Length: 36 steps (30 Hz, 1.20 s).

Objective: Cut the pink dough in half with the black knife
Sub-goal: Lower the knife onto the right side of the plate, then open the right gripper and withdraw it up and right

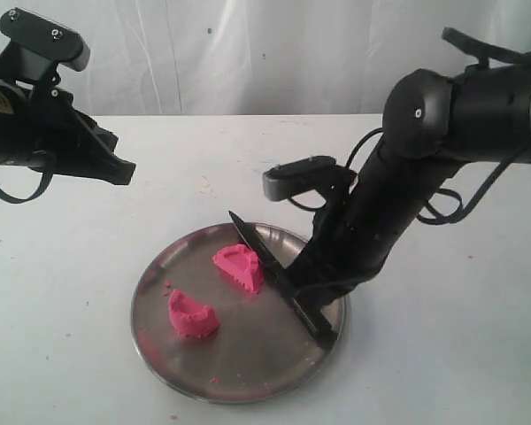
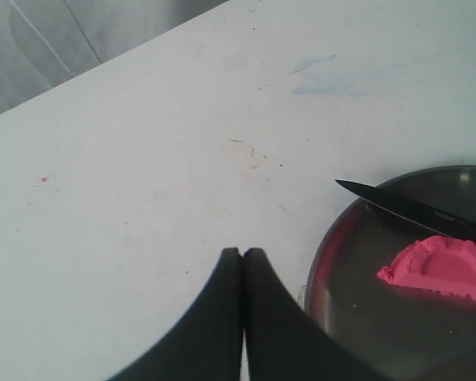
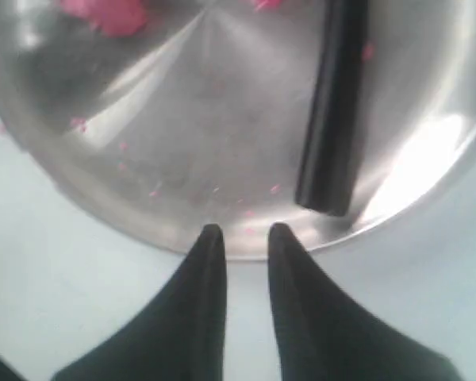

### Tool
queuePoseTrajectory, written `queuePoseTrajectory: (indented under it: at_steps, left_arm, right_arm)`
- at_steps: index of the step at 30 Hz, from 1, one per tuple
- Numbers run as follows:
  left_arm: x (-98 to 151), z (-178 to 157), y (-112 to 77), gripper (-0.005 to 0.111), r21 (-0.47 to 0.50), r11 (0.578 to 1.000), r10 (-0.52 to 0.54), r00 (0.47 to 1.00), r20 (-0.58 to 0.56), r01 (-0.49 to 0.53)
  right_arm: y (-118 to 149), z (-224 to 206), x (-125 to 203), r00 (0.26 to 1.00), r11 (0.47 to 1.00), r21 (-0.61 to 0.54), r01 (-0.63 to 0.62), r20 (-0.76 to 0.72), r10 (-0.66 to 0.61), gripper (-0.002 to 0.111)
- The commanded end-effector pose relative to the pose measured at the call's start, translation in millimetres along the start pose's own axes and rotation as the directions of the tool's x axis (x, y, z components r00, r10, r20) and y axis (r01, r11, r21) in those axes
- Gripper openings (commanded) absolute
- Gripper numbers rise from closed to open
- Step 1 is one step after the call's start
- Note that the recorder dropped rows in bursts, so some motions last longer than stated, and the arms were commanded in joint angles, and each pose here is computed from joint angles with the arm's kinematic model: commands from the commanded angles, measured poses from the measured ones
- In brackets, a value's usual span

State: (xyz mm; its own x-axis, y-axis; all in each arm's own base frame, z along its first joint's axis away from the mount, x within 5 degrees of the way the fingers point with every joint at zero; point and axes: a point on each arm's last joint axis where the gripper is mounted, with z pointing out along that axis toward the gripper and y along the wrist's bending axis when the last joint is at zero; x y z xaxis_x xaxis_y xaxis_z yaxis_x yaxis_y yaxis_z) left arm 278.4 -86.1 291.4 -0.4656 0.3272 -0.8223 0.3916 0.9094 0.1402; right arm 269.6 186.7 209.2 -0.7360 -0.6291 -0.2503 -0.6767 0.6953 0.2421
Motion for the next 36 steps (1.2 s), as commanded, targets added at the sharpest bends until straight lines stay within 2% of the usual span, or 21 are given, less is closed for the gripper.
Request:
queuePoseTrajectory:
  at_steps: [1,8,15,23,27,32,34,36]
  left_arm:
    - [0,-3,0.6,0.000,0.001,1.000,-0.017,1.000,-0.004,0.017]
    - [0,-3,0.5,0.000,0.002,1.000,-0.017,1.000,-0.010,0.017]
    - [1,-3,0.4,0.000,0.003,1.000,-0.017,1.000,-0.014,0.017]
    - [1,-3,0.4,0.000,0.003,1.000,-0.017,1.000,-0.014,0.017]
    - [0,-3,0.5,0.000,0.003,1.000,-0.017,1.000,-0.012,0.017]
    - [0,-3,0.8,0.000,0.000,1.000,0.028,1.000,-0.011,-0.028]
    - [1,-3,0.8,0.000,0.003,0.997,0.082,0.996,-0.021,-0.082]
    - [5,-1,2.6,0.000,0.008,0.995,0.096,0.994,-0.057,-0.096]
  right_arm:
    - [24,20,11,0.992,0.994,-0.076,0.073,-0.098,-0.081,0.000]
    - [62,52,25,0.940,0.962,-0.173,0.213,-0.232,-0.250,0.000]
    - [60,74,26,0.931,0.963,-0.166,0.210,-0.266,-0.249,0.000]
    - [50,77,19,0.953,0.977,-0.038,0.212,-0.214,-0.215,0.000]
    - [51,74,17,0.957,0.979,-0.031,0.202,-0.206,-0.204,0.000]
    - [57,44,6,0.965,0.971,-0.008,0.241,-0.107,-0.240,0.000]
    - [57,26,0,0.955,0.953,0.056,0.297,-0.030,-0.296,0.000]
    - [42,14,-6,0.947,0.933,0.195,0.302,0.053,-0.318,0.000]
